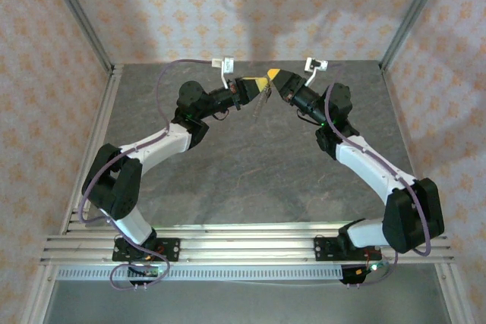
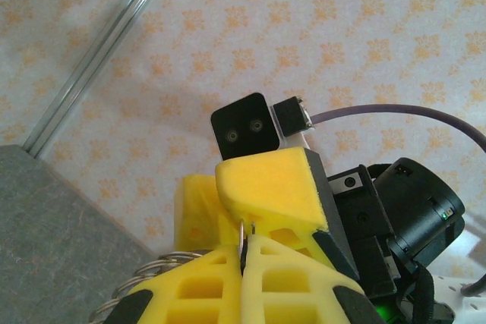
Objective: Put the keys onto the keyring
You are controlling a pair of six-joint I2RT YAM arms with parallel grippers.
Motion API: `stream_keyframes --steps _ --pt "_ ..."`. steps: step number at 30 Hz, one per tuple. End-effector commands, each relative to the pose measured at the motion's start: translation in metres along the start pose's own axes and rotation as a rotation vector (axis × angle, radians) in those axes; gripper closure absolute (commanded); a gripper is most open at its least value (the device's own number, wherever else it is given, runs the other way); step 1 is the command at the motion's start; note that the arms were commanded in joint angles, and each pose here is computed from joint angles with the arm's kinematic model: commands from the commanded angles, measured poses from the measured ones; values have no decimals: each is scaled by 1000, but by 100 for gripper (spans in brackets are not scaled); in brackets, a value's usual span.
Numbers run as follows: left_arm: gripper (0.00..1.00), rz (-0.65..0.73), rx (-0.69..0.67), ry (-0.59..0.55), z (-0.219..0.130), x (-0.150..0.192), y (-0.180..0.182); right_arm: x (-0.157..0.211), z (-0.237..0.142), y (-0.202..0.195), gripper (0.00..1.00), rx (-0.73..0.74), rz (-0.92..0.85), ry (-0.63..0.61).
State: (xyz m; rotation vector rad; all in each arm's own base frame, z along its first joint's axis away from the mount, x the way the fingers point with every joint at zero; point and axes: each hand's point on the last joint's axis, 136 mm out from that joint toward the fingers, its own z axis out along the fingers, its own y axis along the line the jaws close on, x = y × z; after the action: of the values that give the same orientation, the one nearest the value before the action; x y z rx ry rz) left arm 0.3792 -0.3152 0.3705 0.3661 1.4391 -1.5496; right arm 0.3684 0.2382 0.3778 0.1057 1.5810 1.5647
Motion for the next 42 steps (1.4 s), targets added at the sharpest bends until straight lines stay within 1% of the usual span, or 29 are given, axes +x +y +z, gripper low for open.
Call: stream_keyframes --steps 1,6,11,13,20,22,29,32,36,41,42 --pt "100 45 64 -33 4 -18 -22 8 -4 13 78 -57 -11 14" --pt "100 37 53 -38 4 -18 -18 12 -15 13 70 -64 3 -7" --pt "100 30 47 -43 5 -18 -16 12 -19 16 70 -80 10 -20" --pt "100 29 48 -44 5 -18 -16 14 -18 20 68 -90 8 -16" --pt "100 26 47 -43 5 -18 -16 22 -10 19 67 -95 17 5" --pt "100 25 47 -42 5 -18 -16 25 -8 20 65 -98 16 13" --pt "100 23 44 -32 6 -17 -15 31 -7 12 67 -65 3 31" --pt "100 22 46 -20 7 -15 -15 33 -8 11 71 -39 -36 48" --pt "100 21 46 -13 7 -14 -15 34 -12 12 83 -12 -75 60" --pt "100 16 44 -14 7 -14 -14 33 -13 14 99 -16 -77 52" --pt "100 17 44 -14 7 -14 -14 32 -13 16 100 -25 -74 49"
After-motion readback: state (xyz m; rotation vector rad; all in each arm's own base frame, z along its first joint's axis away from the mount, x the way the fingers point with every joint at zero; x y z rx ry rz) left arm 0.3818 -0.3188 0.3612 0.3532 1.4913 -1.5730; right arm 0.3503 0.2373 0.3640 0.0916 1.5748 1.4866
